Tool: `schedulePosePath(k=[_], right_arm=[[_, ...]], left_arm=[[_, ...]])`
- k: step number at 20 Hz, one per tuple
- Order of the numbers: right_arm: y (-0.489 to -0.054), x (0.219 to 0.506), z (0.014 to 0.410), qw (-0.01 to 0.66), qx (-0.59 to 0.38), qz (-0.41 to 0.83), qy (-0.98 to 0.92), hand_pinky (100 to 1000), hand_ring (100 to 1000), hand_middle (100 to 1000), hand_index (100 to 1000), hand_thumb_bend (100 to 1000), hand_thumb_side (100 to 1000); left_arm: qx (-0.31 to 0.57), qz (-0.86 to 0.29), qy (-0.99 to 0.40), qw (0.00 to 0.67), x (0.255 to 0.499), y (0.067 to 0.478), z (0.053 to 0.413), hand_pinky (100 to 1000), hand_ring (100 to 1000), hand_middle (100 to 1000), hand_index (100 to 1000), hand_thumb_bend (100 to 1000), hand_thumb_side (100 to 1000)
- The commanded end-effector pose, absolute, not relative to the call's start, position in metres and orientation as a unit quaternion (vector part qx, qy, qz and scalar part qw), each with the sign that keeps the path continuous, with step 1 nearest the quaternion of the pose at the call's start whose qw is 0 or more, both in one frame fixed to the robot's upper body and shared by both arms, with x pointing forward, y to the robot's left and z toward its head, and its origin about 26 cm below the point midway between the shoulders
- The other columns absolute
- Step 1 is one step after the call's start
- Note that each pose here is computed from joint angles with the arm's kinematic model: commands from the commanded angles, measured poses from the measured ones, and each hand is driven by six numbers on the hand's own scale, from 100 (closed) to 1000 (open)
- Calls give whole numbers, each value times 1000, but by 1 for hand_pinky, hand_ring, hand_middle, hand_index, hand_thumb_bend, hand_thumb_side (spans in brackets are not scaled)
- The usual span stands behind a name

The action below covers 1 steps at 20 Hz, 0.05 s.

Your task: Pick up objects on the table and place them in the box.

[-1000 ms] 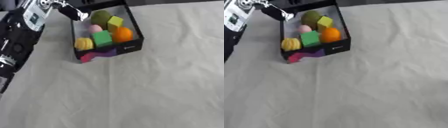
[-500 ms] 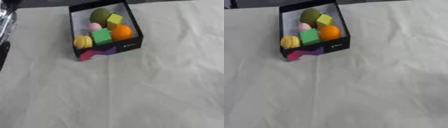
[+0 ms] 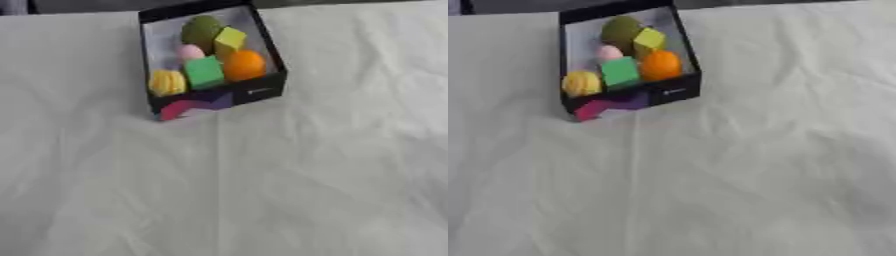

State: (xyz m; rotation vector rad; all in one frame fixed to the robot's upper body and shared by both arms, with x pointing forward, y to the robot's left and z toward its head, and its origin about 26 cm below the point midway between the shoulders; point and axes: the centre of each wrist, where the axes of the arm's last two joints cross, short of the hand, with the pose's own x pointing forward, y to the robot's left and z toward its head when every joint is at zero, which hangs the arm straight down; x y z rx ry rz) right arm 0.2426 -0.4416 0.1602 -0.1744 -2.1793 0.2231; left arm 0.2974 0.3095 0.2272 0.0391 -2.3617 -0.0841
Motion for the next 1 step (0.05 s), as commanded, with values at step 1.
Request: schedulePosePath(k=[1], right_arm=[[-439, 241, 172, 437, -78, 98, -891, 903, 788, 751, 867, 100, 550]], left_arm=[[12, -17, -927, 376, 291, 312, 221, 802, 601, 635, 773, 100, 731]])
